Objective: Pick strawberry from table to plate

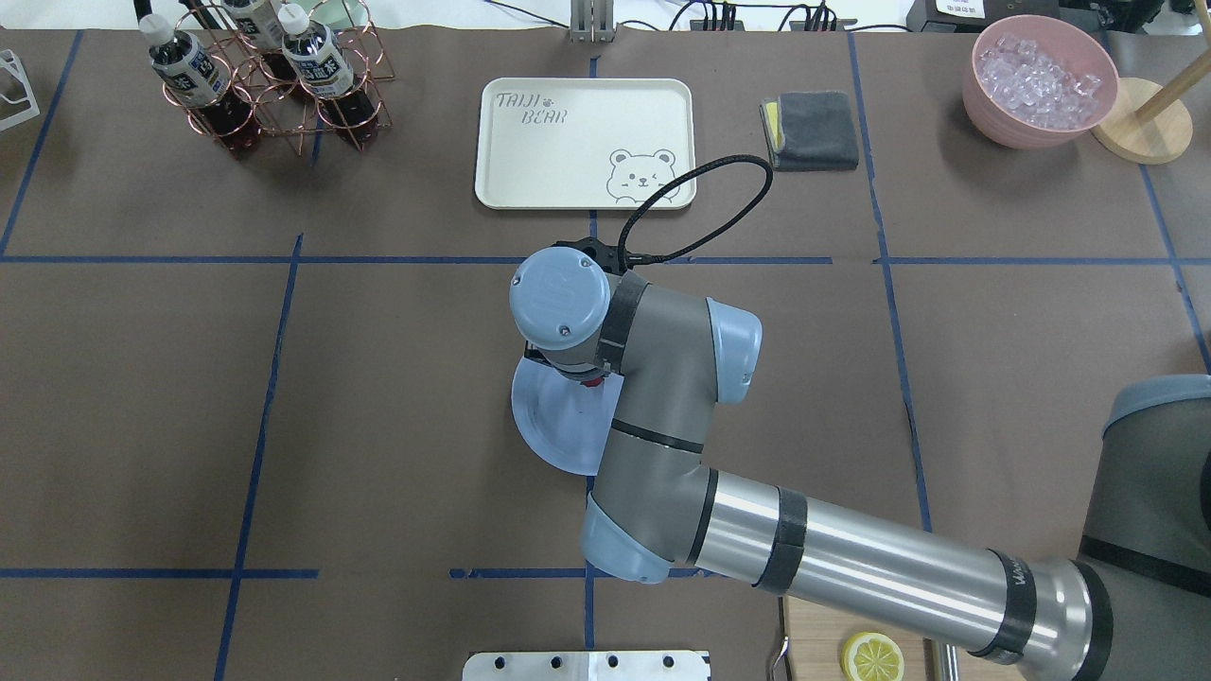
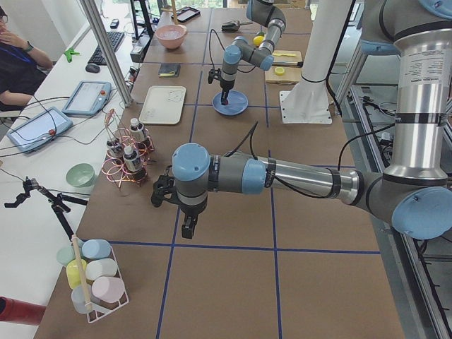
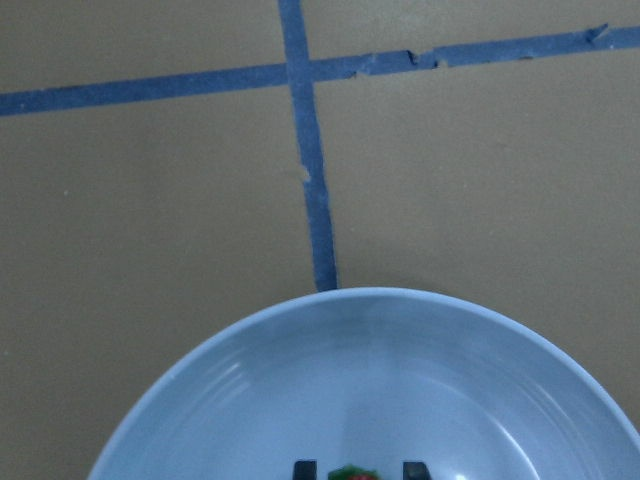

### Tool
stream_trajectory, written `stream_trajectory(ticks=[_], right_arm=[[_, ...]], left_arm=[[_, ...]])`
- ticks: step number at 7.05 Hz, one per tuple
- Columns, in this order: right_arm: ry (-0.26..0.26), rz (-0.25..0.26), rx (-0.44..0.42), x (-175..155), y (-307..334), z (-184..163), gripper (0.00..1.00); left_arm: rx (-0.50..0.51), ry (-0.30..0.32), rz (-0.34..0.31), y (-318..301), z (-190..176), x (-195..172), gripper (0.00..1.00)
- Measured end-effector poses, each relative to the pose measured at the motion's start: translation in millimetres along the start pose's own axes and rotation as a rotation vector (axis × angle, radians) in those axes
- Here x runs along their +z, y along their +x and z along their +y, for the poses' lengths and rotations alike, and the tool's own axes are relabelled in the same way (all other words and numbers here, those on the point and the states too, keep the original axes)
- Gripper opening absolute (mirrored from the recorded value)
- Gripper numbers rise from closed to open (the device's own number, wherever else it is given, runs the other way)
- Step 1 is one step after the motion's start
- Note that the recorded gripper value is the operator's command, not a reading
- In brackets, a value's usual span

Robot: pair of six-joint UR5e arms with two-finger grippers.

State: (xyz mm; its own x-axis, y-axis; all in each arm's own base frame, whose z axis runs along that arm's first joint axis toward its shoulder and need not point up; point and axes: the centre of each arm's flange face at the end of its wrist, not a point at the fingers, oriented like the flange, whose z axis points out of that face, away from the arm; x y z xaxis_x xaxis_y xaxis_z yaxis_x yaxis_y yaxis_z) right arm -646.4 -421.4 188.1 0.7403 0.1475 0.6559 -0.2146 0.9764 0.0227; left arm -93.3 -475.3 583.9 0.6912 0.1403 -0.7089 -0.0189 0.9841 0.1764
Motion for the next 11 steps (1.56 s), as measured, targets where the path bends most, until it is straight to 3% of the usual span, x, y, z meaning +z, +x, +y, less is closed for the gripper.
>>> stream_trajectory(ticks=[1,2,3,5,7,8,11], right_arm=[[-0.001,0.002,-0.004,3,3,7,0.00],[-0.001,0.004,-0.008,6,5,11,0.63],[-0.002,0.004,-0.011,8,6,15,1.00],[0.009,0.000,-0.022,8,5,21,1.00],[0.020,-0.047,-0.029,-32,12,7,1.00],[0.015,-0.057,-0.043,-64,30,-20,1.00],[-0.016,-0.064,-0.173,-133,184,-172,1.00]], left_arm=[[0.001,0.001,0.000,0,0,0,1.00],[0.002,0.001,0.000,1,0,0,1.00],[0.003,0.001,0.000,1,0,0,1.00],[0.004,0.002,0.000,1,0,0,1.00],[0.011,0.006,0.000,2,-1,0,1.00],[0.018,0.012,-0.001,2,-2,-1,1.00],[0.024,0.018,-0.002,3,-2,-1,1.00]])
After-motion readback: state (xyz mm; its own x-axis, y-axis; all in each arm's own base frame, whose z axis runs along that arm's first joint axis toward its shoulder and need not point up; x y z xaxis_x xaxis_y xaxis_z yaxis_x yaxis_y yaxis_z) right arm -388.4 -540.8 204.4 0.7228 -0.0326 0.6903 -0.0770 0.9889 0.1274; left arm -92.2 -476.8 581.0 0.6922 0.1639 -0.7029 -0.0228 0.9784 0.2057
